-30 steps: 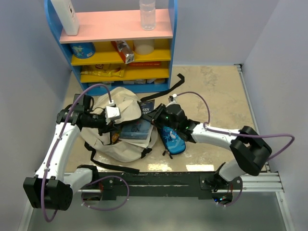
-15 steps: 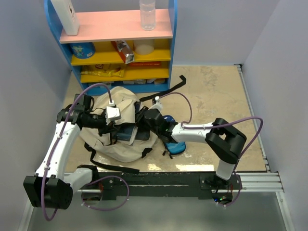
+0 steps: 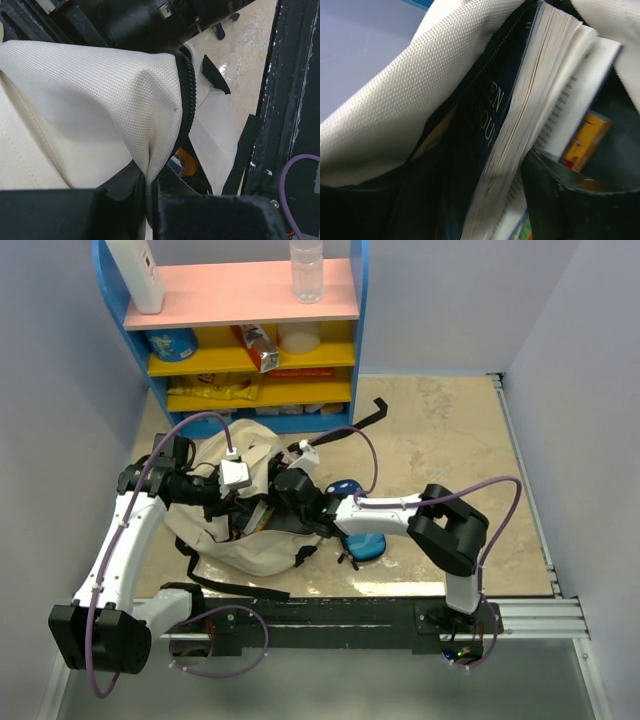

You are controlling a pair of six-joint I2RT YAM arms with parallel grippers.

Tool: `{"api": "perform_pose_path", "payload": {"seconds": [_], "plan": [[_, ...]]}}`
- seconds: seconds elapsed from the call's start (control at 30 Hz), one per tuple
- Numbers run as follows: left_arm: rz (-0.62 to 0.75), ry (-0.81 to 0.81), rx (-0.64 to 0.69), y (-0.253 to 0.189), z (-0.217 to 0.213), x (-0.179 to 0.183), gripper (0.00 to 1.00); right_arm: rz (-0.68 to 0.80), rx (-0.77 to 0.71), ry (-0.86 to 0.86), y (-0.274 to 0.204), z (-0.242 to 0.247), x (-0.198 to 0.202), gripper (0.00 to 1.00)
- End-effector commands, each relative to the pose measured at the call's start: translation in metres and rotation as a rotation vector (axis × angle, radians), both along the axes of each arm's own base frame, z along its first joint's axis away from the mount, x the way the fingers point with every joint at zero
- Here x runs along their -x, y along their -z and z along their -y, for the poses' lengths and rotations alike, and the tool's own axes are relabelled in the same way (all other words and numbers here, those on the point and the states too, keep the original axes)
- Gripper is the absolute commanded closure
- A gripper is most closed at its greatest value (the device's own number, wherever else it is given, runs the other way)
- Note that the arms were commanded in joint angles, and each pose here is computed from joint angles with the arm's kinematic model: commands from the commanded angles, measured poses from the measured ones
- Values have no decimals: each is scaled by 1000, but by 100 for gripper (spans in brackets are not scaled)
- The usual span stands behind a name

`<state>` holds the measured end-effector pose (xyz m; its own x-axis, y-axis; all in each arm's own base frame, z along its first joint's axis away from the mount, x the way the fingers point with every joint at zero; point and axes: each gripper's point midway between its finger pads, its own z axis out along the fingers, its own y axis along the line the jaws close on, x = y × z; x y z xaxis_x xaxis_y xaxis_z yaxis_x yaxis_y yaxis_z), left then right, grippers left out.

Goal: Pack the student bag
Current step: Place the book in the student bag, then pick up the stationery from the center of the board.

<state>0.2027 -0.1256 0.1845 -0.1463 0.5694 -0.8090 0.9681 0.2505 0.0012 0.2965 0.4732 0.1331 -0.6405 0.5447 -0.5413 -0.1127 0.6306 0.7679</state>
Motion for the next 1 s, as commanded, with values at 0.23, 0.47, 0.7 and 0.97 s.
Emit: {"api": "perform_pose_path", "payload": {"seconds": [0.23, 0.47, 0.7, 0.97], "plan": [[41, 47, 64, -20, 11, 1, 97, 21, 54, -119, -56, 56, 32, 24], [40, 42, 56, -19, 10, 2, 97, -27, 228, 34, -39, 139, 12, 35], [33, 44, 70, -17, 12, 1, 97, -107, 665, 203, 4, 243, 8, 6], [27, 45, 71, -19, 12, 1, 97, -236, 591, 244, 47, 295, 12, 1]]}}
